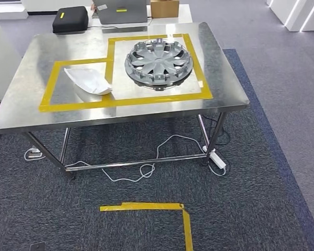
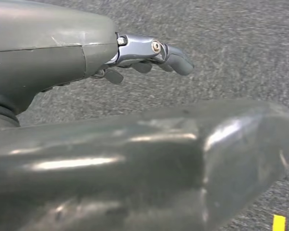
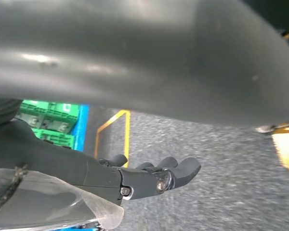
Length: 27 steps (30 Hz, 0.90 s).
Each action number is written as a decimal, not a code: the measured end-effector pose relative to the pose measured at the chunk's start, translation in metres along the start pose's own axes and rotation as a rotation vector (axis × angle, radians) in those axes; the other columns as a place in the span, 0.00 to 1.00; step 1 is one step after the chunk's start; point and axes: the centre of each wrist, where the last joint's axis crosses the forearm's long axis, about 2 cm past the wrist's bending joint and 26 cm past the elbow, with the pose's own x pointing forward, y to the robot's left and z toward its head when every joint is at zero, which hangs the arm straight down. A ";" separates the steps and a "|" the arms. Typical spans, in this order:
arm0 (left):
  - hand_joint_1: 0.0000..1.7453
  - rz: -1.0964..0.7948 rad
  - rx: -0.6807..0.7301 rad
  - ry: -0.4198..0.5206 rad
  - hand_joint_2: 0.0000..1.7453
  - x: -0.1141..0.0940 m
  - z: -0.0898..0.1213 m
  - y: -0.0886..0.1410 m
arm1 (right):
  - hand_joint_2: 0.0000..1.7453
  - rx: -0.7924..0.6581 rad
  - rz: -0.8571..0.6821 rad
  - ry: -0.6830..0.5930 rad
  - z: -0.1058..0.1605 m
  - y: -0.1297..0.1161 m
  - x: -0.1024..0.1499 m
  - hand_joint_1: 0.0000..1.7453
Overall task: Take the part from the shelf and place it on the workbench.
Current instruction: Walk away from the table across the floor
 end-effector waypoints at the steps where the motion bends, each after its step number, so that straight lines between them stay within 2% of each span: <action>1: 0.00 -0.001 -0.002 0.002 0.00 0.000 0.000 0.000 | 0.00 0.002 0.000 0.002 0.000 0.000 -0.001 0.00; 27: 0.00 -0.001 -0.058 0.046 0.00 -0.004 0.010 -0.017 | 0.00 -0.035 0.044 -0.014 0.001 -0.007 0.004 0.00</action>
